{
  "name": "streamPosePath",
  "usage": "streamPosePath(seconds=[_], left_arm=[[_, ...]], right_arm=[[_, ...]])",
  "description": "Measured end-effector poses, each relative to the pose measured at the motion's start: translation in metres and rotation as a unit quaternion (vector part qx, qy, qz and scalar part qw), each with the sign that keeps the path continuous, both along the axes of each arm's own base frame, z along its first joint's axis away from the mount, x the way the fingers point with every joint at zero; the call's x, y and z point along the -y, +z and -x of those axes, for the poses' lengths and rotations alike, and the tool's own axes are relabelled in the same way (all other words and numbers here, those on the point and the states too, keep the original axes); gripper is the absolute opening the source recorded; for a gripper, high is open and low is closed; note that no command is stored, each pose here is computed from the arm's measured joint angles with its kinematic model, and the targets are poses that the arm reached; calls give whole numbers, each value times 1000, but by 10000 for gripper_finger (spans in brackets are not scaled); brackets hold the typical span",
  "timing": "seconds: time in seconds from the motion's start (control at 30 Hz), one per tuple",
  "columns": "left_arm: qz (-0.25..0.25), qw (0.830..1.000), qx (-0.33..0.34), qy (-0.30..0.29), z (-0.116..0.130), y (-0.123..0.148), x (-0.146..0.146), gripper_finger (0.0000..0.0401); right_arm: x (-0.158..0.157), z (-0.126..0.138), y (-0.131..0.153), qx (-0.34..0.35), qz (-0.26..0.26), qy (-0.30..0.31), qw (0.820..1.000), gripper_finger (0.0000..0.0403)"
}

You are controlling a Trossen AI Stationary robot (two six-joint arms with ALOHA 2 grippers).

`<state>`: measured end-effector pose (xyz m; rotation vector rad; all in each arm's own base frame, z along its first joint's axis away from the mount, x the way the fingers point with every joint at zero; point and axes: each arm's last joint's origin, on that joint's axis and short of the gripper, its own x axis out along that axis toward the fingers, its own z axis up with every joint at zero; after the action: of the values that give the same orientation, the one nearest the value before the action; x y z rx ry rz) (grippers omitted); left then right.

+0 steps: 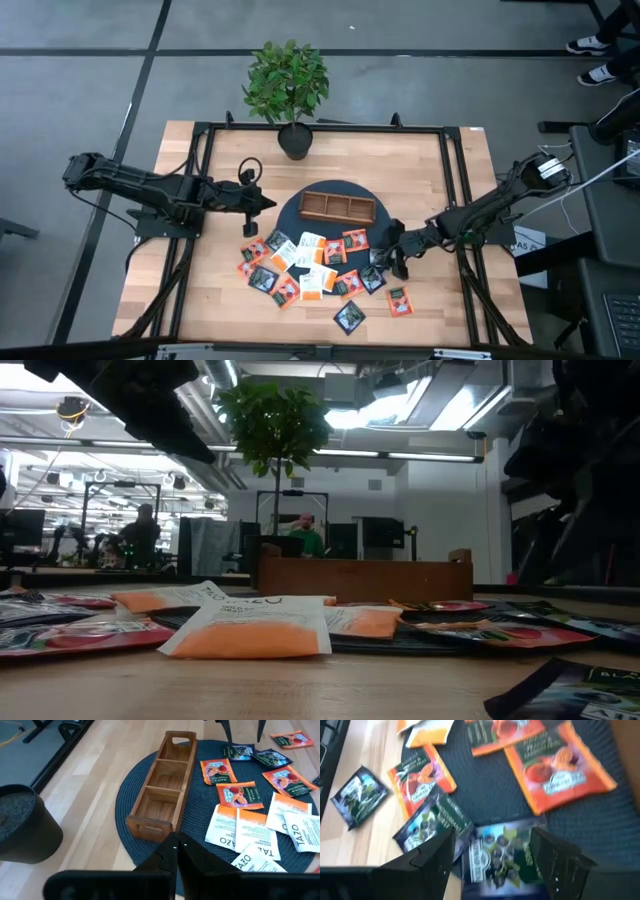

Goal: Pick & Place Tea
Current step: Put the violet tea bag into the right side of the wooden organizer

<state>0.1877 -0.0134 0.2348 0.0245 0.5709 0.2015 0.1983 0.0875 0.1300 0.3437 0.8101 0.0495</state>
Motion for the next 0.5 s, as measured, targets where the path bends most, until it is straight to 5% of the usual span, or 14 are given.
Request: streamPosePath(seconds=[0.5], left_arm=[[51, 994, 72, -58, -54, -19, 10, 3]], right_arm=[[-2, 0, 5, 5, -33, 27, 999, 261]])
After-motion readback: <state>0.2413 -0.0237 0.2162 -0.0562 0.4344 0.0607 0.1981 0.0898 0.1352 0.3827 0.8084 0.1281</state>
